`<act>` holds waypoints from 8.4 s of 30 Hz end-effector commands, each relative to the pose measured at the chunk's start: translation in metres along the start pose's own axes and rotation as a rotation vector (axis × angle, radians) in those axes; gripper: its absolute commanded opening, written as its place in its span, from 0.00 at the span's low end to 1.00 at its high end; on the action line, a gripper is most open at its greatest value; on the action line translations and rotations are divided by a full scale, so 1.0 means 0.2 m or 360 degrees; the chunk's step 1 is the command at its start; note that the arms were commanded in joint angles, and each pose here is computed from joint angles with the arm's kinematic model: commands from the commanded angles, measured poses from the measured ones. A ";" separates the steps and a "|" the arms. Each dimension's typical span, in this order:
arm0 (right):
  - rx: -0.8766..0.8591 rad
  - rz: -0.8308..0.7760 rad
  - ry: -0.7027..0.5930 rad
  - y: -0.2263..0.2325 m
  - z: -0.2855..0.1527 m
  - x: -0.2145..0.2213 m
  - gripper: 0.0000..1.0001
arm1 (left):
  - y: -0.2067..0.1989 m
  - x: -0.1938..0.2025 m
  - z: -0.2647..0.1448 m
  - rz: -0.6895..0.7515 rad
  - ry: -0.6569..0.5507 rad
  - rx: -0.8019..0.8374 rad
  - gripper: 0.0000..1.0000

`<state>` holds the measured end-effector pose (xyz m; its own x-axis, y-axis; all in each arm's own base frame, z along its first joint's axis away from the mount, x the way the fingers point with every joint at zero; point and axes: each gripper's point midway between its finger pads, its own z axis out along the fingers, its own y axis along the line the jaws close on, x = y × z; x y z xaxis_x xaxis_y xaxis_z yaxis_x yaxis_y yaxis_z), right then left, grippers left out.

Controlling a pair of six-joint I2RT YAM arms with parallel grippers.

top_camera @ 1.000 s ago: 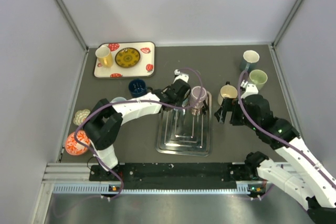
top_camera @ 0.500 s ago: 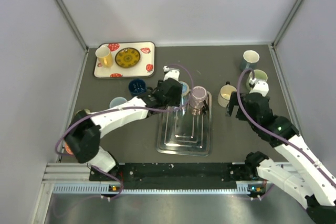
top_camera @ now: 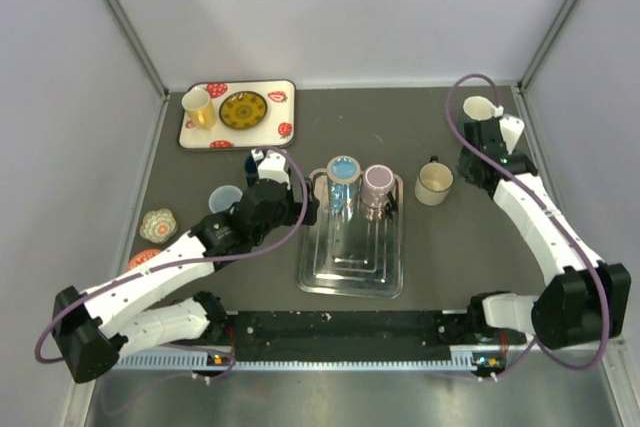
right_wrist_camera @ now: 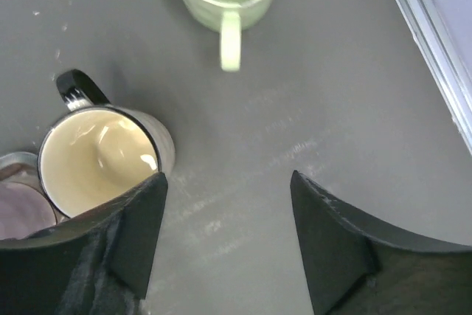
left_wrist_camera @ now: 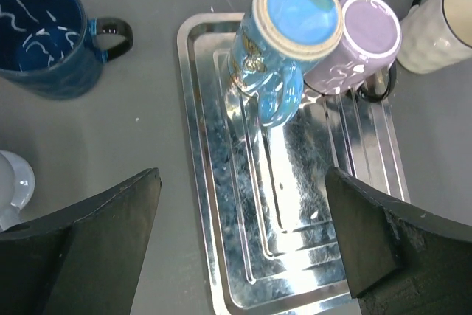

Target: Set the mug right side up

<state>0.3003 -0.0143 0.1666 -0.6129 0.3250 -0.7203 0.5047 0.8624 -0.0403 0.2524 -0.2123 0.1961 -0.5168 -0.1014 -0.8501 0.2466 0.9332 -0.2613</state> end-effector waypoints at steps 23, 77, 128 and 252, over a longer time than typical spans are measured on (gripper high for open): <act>-0.0045 -0.0067 -0.0014 0.11 0.53 -0.21 0.58 | -0.02 0.13 -0.03 -0.0030 0.0075 0.0138 0.99; -0.0018 0.0094 0.0047 -0.02 0.44 -0.15 0.00 | -0.08 0.15 -0.04 -0.0073 0.0122 0.0238 0.97; 0.0026 0.0020 0.0204 -0.04 0.46 0.04 0.31 | -0.11 0.25 -0.03 -0.0115 0.0212 0.0312 0.96; -0.1743 -0.0093 -0.0237 0.45 -1.14 0.19 0.63 | -0.22 -0.12 -0.26 -0.0123 -0.0250 0.0558 0.00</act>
<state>0.1724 0.2132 0.3267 -0.5408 0.3657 -0.7575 -0.5486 0.5293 0.6472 0.1880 -0.2769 0.3003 -0.4511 -0.4363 -0.7786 0.6477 0.4402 -0.6219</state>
